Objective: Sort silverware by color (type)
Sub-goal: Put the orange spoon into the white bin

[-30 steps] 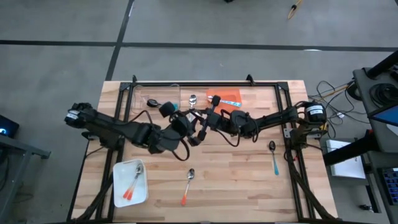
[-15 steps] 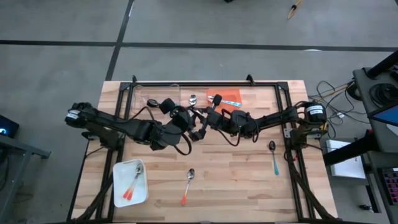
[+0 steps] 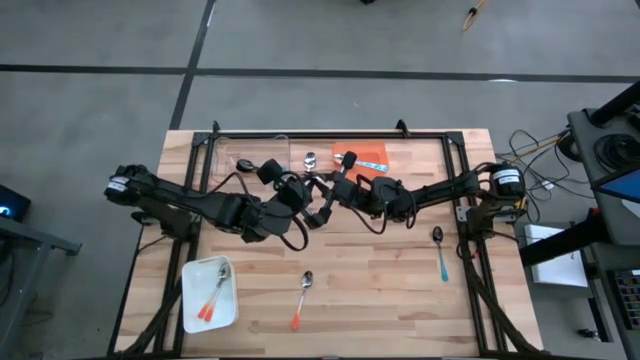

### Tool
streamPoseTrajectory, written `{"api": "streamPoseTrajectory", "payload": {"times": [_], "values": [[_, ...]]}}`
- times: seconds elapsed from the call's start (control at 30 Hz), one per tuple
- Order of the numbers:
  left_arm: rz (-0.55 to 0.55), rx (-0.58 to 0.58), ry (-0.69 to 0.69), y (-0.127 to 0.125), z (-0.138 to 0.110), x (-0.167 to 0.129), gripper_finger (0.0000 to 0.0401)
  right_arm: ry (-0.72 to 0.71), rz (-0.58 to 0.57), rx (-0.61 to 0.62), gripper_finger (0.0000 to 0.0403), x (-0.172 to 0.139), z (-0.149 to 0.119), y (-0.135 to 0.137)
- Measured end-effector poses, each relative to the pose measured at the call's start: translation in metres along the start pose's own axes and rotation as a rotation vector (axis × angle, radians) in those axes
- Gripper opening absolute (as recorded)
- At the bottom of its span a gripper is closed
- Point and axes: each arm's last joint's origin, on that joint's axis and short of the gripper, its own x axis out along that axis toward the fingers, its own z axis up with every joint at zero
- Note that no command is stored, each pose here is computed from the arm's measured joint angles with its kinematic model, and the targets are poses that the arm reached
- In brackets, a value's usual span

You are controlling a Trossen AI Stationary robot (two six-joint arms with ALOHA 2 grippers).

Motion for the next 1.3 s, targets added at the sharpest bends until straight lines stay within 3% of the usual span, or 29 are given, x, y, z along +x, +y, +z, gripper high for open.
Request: {"api": "streamPoseTrajectory", "payload": {"times": [0.57, 0.8, 0.97, 1.13, 1.23, 1.3], "values": [[0.007, -0.03, -0.007, 0.006, 0.003, -0.003, 0.0001, 0.014, 0.003, 0.026, 0.0139, 0.0, -0.002, 0.001], [-0.024, -0.04, -0.011, 0.009, 0.005, -0.009, 0.0001, 0.026, 0.006, 0.001, 0.0152, 0.0, -0.003, 0.001], [-0.155, -0.128, 0.013, 0.027, 0.007, -0.029, 0.0, 0.071, 0.001, -0.067, 0.0146, -0.001, -0.004, 0.0], [-0.394, -0.359, 0.266, 0.052, -0.003, -0.05, 0.0, 0.165, -0.063, -0.134, 0.0138, -0.003, -0.001, -0.007], [-0.422, -0.509, 0.564, 0.061, -0.019, -0.062, 0.0, 0.2, -0.068, -0.145, 0.0133, -0.004, -0.001, -0.01], [-0.381, -0.557, 0.773, 0.063, -0.033, -0.072, 0.0, 0.203, -0.071, -0.138, 0.0131, -0.004, 0.0, -0.012]]}}
